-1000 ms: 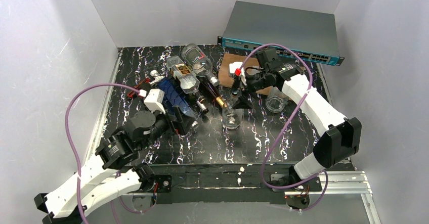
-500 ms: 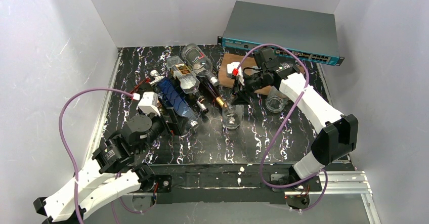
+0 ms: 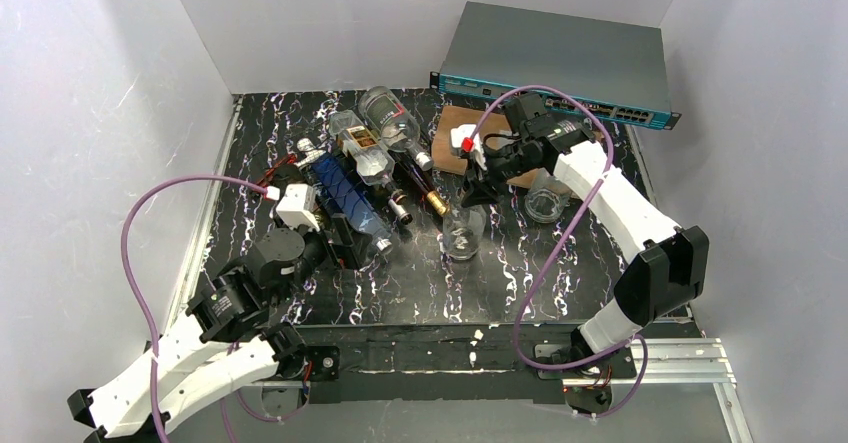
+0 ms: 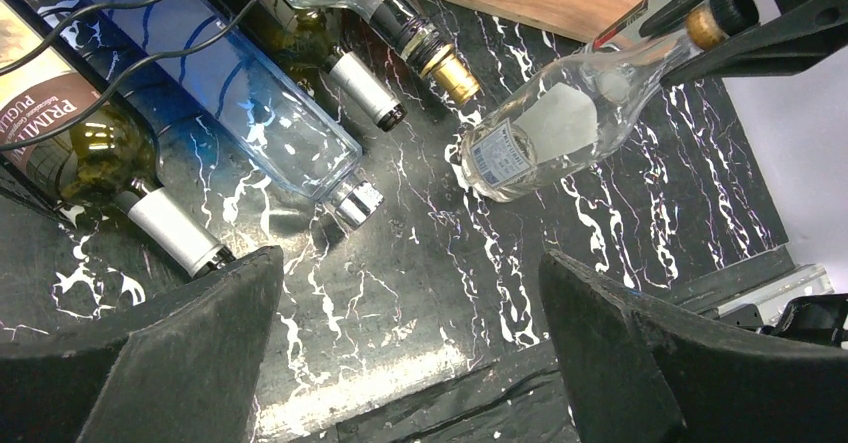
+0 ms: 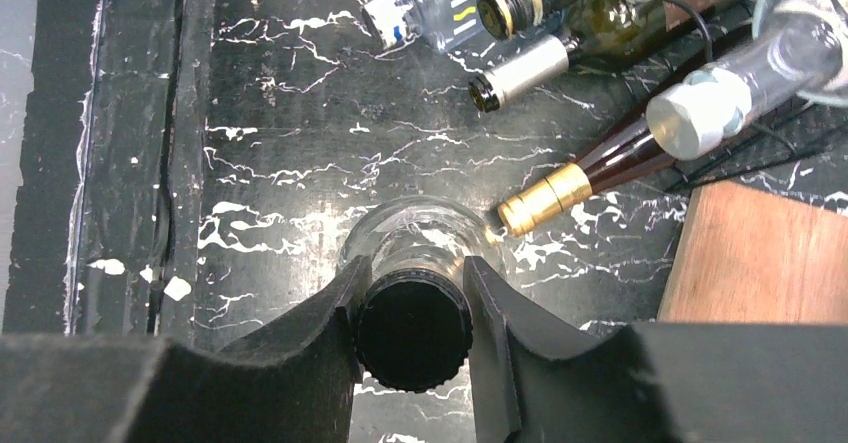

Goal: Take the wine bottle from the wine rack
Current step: Move the wine bottle to the center of the board.

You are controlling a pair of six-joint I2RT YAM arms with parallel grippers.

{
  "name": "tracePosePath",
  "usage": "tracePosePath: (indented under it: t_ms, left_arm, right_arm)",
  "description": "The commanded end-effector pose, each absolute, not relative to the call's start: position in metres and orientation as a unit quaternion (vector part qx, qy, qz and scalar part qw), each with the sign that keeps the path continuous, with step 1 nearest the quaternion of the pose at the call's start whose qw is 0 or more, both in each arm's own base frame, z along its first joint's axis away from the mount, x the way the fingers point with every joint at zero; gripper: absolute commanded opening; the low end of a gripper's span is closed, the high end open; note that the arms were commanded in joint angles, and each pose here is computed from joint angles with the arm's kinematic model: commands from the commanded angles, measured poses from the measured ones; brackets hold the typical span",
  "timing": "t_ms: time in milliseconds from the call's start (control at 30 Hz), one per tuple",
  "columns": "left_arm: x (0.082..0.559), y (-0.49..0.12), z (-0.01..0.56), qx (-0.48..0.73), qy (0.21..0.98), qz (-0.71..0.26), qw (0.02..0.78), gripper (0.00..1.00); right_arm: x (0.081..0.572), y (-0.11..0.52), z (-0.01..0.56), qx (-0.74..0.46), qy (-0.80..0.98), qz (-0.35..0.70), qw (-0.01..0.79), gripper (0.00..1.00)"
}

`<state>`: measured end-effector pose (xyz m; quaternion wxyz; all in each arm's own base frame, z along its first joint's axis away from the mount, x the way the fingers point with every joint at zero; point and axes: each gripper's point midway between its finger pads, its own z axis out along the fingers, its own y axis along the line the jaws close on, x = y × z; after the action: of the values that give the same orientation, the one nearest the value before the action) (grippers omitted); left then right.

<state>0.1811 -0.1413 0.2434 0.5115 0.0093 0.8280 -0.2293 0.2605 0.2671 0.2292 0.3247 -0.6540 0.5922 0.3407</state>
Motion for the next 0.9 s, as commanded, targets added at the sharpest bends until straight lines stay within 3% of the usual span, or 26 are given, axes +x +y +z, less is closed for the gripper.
tracePosePath:
  t_ms: [0,367,867]
  left_arm:
    - [0.184,-0.132,0.243,-0.009,0.822,-0.221,0.525,0.98]
    - [0.182,-0.133,0.243,-0.013,0.821,-0.230,0.523,0.98]
    - [0.181,-0.134,0.242,-0.018,0.819,-0.238,0.521,0.98]
  right_arm:
    - [0.275,0.255,0.276,-0.632,0.587,0.329,0.384,0.09]
    - [0.343,0.201,0.293,-0.519,0.678,0.238,0.462,0.08]
    - [0.370,0.175,0.289,-0.479,0.716,0.161,0.481,0.11]
